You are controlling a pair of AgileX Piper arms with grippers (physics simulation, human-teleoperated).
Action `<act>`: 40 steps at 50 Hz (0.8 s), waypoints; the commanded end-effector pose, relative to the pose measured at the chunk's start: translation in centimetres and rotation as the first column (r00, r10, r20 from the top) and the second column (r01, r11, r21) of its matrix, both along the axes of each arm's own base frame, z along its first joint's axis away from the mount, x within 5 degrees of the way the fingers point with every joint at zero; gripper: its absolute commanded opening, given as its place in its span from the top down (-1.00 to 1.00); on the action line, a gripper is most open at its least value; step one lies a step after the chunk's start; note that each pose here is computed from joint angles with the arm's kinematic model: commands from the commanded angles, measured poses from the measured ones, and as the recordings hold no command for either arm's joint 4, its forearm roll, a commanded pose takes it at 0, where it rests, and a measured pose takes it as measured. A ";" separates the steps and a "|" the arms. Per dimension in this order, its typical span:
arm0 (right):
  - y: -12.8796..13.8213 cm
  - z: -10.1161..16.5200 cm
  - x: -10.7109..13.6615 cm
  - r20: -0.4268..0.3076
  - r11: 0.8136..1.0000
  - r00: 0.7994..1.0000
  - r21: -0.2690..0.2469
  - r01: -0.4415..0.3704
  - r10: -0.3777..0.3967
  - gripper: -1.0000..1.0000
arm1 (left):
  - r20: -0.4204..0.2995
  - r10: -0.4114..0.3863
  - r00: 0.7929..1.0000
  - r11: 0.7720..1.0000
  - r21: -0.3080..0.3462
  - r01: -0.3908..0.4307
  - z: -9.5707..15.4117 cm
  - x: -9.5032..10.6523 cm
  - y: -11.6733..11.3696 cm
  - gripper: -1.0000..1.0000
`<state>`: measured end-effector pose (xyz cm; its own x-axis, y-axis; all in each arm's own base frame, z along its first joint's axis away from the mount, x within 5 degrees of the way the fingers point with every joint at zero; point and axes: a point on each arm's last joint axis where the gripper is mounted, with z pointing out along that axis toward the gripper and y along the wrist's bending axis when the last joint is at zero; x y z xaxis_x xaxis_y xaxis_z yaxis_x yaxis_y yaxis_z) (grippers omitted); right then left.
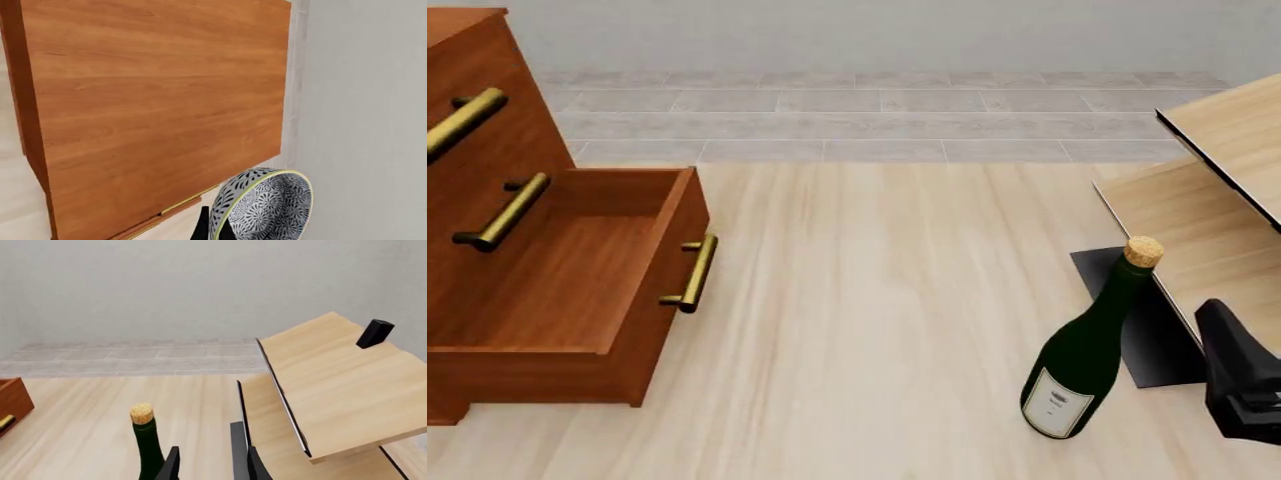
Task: Put the bowl on top of the cabinet.
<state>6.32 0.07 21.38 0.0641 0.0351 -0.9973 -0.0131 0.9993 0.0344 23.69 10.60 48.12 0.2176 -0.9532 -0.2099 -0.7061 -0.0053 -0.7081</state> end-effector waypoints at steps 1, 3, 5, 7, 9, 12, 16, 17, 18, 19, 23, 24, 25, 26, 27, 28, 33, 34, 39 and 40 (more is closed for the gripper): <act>0.0 0.0 0.1 -0.004 1.000 1.000 -0.005 -0.004 0.004 -1.00 | -0.009 0.062 0.998 0.998 -0.015 -0.062 -0.4 -0.2 1.5 1.00; 0.0 0.0 0.2 -0.004 1.000 1.000 -0.006 -0.004 0.004 -1.00 | -0.015 0.064 0.998 0.998 -0.026 -0.064 -0.7 -0.2 1.3 1.00; 0.0 0.0 0.2 -0.005 1.000 1.000 -0.007 -0.005 0.005 -1.00 | -0.023 0.070 0.997 0.997 -0.029 -0.070 -0.9 0.1 1.6 1.00; 0.0 0.0 0.2 -0.005 1.000 1.000 -0.008 -0.005 0.005 -1.00 | -0.029 0.067 0.997 0.997 -0.035 -0.068 -1.1 0.4 1.6 1.00; 0.0 0.0 0.1 -0.005 1.000 1.000 -0.009 -0.005 0.005 -1.00 | -0.034 0.072 0.997 0.996 -0.040 -0.074 -1.3 0.5 1.8 1.00; 0.0 0.0 0.1 -0.005 1.000 1.000 -0.009 -0.005 0.005 -1.00 | -0.041 0.075 0.996 0.996 -0.044 -0.076 -1.5 0.5 1.8 1.00; 0.0 0.0 0.1 -0.006 1.000 1.000 -0.010 -0.006 0.006 -1.00 | -0.046 0.081 0.996 0.996 -0.046 -0.083 -1.6 0.6 2.1 1.00; 0.0 0.0 0.2 -0.006 1.000 1.000 -0.010 -0.006 0.006 -1.00 | -0.049 0.087 0.995 0.995 -0.047 -0.090 -1.7 0.6 2.2 1.00; 0.0 0.0 0.2 -0.006 1.000 1.000 -0.010 -0.006 0.006 -1.00 | -0.051 0.088 0.995 0.995 -0.046 -0.091 -1.8 0.6 2.4 1.00; 0.0 0.0 0.2 -0.006 1.000 1.000 -0.010 -0.006 0.006 -1.00 | -0.051 0.090 0.995 0.995 -0.047 -0.093 -1.8 0.6 2.4 1.00; 0.0 0.0 0.2 -0.007 1.000 1.000 -0.010 -0.006 0.006 -1.00 | -0.062 0.103 0.993 0.993 -0.043 -0.106 -2.0 0.6 3.1 1.00; 0.0 0.0 0.2 -0.007 1.000 1.000 -0.010 -0.006 0.006 -1.00 | -0.064 0.104 0.992 0.993 -0.043 -0.107 -2.1 0.6 3.1 1.00; 0.0 0.0 0.2 -0.007 1.000 1.000 -0.010 -0.006 0.006 -1.00 | -0.068 0.108 0.992 0.993 -0.046 -0.112 -2.2 0.6 3.2 1.00; 0.0 0.0 0.2 -0.006 1.000 1.000 -0.010 -0.006 0.006 -1.00 | -0.068 0.108 0.992 0.993 -0.047 -0.111 -2.2 0.7 3.2 1.00; 0.0 0.0 0.1 -0.006 1.000 1.000 -0.009 -0.006 0.005 -1.00 | -0.079 0.120 0.990 0.991 -0.048 -0.124 -2.5 0.7 3.7 1.00; 0.0 0.0 0.1 -0.006 1.000 1.000 -0.009 -0.005 0.005 -1.00 | -0.079 0.120 0.990 0.991 -0.048 -0.124 -2.5 0.7 3.7 1.00; 0.0 0.0 0.1 -0.005 1.000 1.000 -0.008 -0.005 0.005 -1.00 | -0.087 0.112 0.990 0.991 -0.059 -0.118 -2.8 1.2 3.5 1.00; 0.0 0.0 0.1 -0.005 1.000 1.000 -0.008 -0.005 0.005 -1.00 | -0.091 0.117 0.989 0.991 -0.059 -0.123 -3.0 1.1 3.7 1.00; 0.0 0.0 0.1 -0.005 1.000 1.000 -0.007 -0.004 0.004 -1.00 | -0.096 0.114 0.989 0.990 -0.076 -0.122 -3.3 1.3 3.3 1.00; 0.0 0.0 0.1 -0.005 1.000 1.000 -0.007 -0.004 0.004 -1.00 | -0.096 0.120 0.988 0.989 -0.078 -0.127 -3.3 1.3 3.4 1.00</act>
<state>6.42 0.10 21.36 0.0587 0.0276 -0.9979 -0.0178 0.9995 0.0266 24.76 13.94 45.30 0.3114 -0.9353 -0.1681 -0.7529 -0.1349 -0.6441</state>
